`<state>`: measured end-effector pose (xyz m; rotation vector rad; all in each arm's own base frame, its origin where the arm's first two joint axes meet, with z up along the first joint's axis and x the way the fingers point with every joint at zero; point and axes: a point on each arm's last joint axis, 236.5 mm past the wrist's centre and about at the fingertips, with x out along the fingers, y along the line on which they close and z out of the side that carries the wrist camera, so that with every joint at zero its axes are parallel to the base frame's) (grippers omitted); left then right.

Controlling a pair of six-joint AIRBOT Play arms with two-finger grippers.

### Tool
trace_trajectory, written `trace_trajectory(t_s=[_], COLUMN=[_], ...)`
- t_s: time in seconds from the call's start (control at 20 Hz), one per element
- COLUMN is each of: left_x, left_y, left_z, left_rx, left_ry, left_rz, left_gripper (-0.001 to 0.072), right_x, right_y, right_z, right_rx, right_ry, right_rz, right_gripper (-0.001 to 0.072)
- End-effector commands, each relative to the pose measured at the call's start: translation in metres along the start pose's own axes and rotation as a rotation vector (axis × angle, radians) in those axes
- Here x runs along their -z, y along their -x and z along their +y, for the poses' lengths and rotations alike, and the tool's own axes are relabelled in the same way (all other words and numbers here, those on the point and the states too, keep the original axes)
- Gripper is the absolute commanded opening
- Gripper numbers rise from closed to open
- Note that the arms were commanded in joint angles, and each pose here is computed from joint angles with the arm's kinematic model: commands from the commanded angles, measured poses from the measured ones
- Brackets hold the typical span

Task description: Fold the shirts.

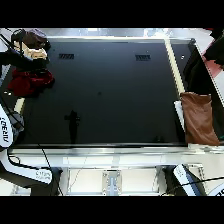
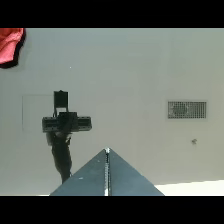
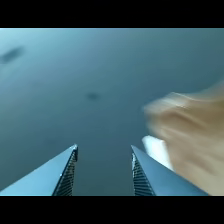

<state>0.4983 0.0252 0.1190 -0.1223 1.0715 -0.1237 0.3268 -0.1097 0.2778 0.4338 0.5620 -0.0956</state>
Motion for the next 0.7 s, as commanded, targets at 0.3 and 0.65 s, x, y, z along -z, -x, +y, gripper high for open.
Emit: trace_trajectory(t_s=[0.3,0.65], left_x=[0.000,0.000], left_y=[0.000,0.000], left_z=[0.000,0.000], left_rx=[-0.001,-0.001], left_ry=[0.000,0.000], left_rz=[0.000,0.000], left_gripper=[0.0012,0.0011], right_x=[0.104,0.194], right_y=[-0.077,-0.093], right_z=[0.189,0.260], right_rx=[-0.482,-0.631], right_ry=[0.335,0.469], right_rz=[0.356,0.578], right_gripper=[0.0384,0.0384])
